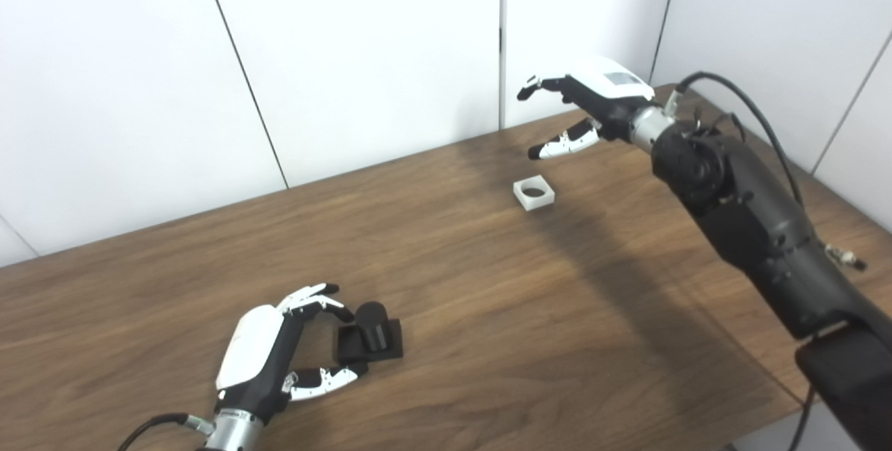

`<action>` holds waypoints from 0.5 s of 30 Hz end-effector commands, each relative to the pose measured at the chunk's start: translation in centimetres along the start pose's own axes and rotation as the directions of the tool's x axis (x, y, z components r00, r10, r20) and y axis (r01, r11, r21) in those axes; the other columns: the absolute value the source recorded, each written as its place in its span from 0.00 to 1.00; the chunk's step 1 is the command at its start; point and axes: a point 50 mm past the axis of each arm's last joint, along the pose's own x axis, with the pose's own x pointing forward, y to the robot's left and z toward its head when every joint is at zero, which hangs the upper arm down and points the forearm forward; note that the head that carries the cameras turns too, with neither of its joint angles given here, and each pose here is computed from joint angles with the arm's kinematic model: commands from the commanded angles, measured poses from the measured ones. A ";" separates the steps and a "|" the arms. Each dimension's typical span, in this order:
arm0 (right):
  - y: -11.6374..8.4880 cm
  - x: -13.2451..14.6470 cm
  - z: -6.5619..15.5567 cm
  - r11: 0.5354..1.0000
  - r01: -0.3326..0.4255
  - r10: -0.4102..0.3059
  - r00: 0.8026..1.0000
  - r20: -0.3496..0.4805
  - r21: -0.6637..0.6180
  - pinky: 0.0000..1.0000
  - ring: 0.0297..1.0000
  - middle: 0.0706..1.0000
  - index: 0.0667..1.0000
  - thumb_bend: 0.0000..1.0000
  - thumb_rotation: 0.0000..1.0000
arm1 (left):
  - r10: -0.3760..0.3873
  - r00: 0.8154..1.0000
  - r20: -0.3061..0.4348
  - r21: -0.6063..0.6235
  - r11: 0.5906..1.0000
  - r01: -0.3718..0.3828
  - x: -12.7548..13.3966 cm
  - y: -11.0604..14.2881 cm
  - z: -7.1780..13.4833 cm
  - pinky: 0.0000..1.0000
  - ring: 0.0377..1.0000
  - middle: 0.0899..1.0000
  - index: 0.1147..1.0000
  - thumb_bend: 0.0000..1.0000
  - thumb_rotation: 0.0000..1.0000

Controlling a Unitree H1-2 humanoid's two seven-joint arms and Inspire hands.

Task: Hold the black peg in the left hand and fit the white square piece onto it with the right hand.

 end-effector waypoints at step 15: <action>-4.4 1.3 -0.1 0.995 -0.094 0.095 0.994 0.050 -0.027 0.80 0.90 0.88 0.81 0.78 0.40 | -0.051 0.998 -0.033 0.007 0.999 0.052 -0.6 -0.7 -0.5 0.75 0.87 0.83 0.52 0.72 0.19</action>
